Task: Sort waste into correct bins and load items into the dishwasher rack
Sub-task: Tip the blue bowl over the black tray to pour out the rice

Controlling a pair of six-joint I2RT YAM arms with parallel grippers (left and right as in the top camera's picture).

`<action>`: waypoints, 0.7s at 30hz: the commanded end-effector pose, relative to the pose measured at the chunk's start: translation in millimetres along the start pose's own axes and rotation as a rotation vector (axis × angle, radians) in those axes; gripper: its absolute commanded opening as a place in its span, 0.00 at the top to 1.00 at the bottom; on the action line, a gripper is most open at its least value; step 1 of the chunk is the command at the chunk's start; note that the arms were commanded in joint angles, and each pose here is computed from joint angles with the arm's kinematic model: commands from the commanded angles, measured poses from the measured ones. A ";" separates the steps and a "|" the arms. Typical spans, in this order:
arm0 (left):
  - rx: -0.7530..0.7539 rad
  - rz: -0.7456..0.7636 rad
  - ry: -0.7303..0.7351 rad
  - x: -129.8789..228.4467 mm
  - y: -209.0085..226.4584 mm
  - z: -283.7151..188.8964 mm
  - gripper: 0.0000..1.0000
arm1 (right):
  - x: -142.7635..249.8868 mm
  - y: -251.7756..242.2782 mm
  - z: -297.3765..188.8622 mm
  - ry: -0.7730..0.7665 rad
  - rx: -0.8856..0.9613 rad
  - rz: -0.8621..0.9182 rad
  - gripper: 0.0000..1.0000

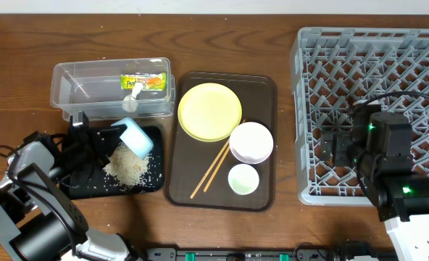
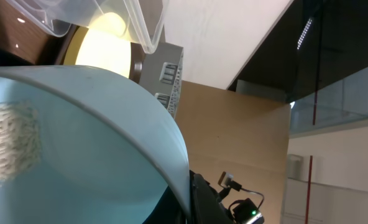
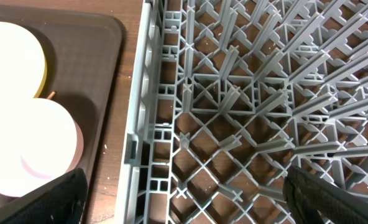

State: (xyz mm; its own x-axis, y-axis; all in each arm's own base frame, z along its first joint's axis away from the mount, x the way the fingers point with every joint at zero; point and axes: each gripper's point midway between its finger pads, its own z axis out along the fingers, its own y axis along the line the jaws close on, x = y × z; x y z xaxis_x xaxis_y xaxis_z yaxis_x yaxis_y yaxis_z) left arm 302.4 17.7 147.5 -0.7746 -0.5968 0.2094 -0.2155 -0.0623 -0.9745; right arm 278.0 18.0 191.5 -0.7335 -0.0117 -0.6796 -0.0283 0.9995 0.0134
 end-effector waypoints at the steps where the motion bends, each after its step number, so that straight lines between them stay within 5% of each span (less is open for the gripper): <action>1: 0.030 0.060 -0.005 -0.2 -4.4 -0.9 0.94 | -7.8 -1.8 -4.9 -0.021 0.002 0.007 0.01; 7: 0.016 0.377 -0.005 2.6 -2.3 -0.8 0.94 | -7.7 -1.8 -4.9 -0.021 0.002 0.007 0.01; 21: 0.017 0.540 -0.006 2.8 -2.5 -0.8 0.94 | -7.0 -1.9 -4.9 -0.018 0.002 0.007 0.01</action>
State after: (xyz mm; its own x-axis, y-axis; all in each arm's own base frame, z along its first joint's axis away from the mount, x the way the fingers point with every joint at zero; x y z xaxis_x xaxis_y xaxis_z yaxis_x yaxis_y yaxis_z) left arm 300.1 15.9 148.1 -0.7893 -0.5570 -0.2582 0.1620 0.2166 -0.9627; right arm 277.7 18.1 191.2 -0.7346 -0.0114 -0.6784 -0.0283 0.9995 0.0138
